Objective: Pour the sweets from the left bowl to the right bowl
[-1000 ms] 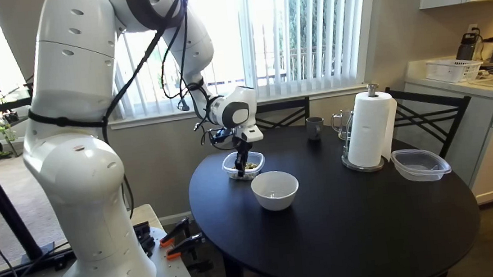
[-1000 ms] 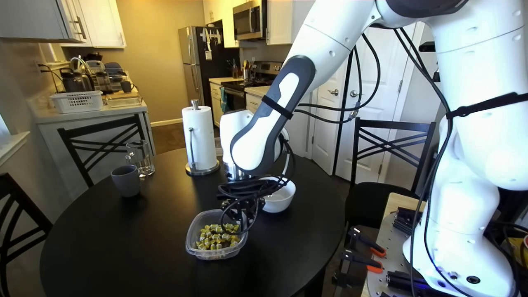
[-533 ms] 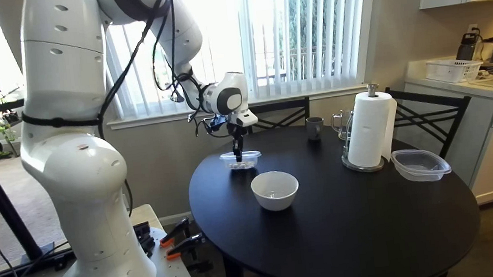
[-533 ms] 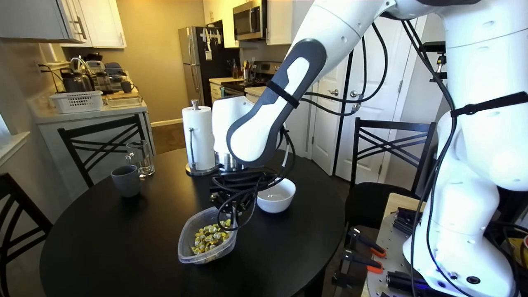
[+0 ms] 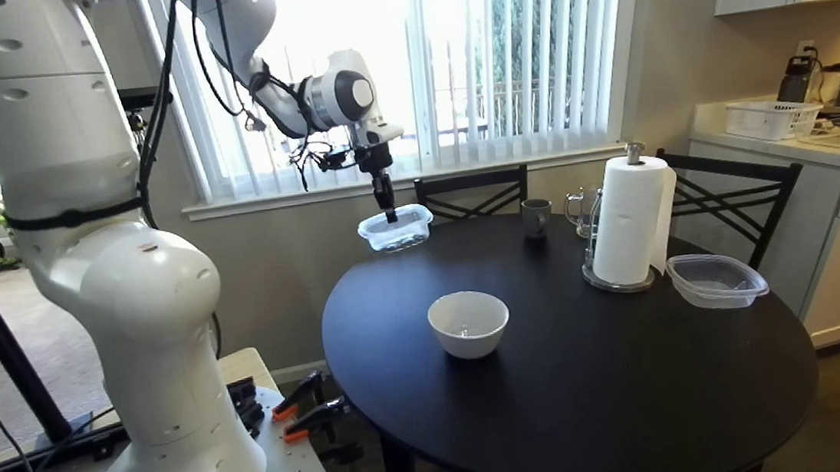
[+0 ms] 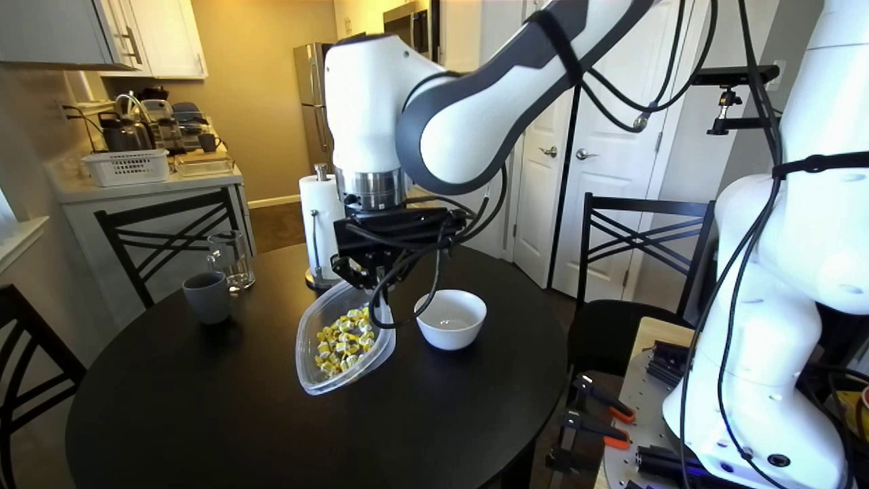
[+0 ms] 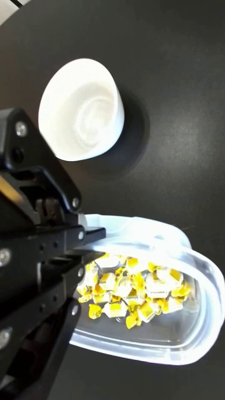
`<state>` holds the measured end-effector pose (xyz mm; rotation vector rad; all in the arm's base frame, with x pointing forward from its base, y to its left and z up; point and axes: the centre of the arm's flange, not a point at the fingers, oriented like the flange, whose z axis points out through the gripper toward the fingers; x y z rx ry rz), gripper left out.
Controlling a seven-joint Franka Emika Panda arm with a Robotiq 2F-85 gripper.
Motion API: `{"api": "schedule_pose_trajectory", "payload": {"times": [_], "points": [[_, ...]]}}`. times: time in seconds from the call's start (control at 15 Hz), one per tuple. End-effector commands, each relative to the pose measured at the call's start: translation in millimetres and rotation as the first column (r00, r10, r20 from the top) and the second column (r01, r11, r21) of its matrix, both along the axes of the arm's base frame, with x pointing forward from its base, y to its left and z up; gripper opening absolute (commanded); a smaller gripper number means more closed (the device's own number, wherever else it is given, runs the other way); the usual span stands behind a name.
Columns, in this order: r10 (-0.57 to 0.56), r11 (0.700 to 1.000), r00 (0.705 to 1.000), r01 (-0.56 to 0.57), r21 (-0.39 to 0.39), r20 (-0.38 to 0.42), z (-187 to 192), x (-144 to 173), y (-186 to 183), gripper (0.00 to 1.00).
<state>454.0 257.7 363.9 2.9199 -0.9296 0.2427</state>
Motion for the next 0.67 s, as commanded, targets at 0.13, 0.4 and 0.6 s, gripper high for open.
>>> {"api": "schedule_pose_trajectory", "payload": {"times": [0.13,0.4,0.6], "points": [[-0.045,0.995,0.999,0.047,-0.091,0.024,31,-3,-11,0.02],[-0.155,0.964,0.988,0.157,-0.213,0.029,35,4,-55,0.02],[-0.257,0.911,0.965,0.257,-0.323,0.045,43,3,-97,0.02]]}}
